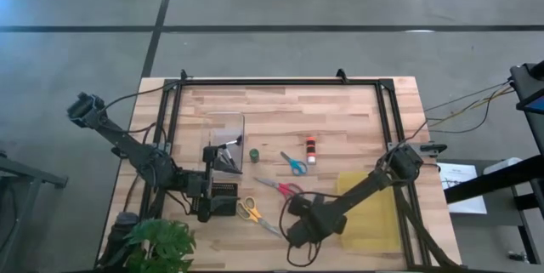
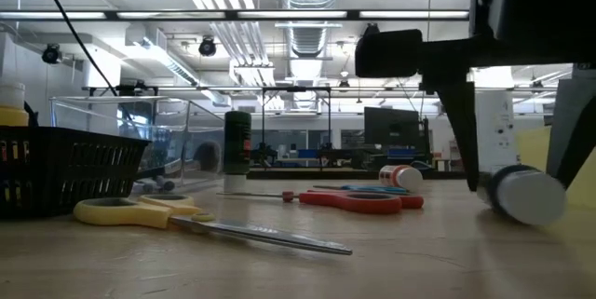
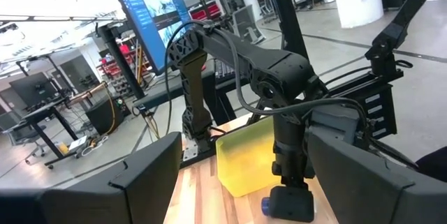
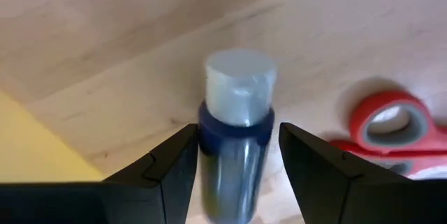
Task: Pick & Place Paint Supplies
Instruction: Put the blue paint bottle into the black basket
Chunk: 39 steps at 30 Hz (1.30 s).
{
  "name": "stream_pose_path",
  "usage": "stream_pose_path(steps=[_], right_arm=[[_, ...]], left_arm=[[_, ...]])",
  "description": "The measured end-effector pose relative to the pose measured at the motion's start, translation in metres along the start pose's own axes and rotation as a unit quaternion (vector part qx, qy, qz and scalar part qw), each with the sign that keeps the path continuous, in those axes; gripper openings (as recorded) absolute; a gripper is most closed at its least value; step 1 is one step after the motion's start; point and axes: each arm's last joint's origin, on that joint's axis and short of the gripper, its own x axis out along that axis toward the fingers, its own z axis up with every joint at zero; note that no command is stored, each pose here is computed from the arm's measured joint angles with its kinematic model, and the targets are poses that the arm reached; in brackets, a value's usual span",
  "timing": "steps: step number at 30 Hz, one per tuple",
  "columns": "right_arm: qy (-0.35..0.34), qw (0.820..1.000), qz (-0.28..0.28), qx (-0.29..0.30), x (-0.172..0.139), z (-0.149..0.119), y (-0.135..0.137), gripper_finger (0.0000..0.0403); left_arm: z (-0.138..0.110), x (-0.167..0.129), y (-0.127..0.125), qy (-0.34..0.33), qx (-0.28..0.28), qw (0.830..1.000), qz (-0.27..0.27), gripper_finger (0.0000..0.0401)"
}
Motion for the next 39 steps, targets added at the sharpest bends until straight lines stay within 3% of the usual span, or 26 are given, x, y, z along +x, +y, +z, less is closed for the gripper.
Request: stream_pose_path(steps=[12,20,26,29,33,39], right_arm=[[-0.005,0.999,0.013,0.034,0.016,-0.008,-0.007,0.0195],[-0.024,0.998,0.032,0.058,0.016,-0.010,-0.012,0.0114],[-0.036,0.994,0.027,0.097,0.011,-0.011,-0.014,0.0113],[-0.039,0.991,-0.011,0.129,-0.006,-0.017,-0.017,0.0128],[-0.070,0.978,-0.097,0.173,-0.050,-0.031,-0.022,0.0140],[-0.173,0.931,-0.210,0.245,-0.115,-0.059,-0.026,0.0143]], left_arm=[[0.000,0.000,0.000,0.000,0.000,1.000,0.000,0.0319],[-0.001,0.000,0.000,0.004,0.001,1.000,-0.002,0.0319],[-0.004,0.000,-0.002,0.019,0.008,1.000,-0.008,0.0319],[-0.008,0.000,-0.003,0.038,0.020,0.999,-0.015,0.0319],[-0.015,0.003,-0.007,0.063,0.036,0.997,-0.011,0.0319],[-0.024,0.023,-0.015,0.099,0.083,0.992,0.010,0.0320]])
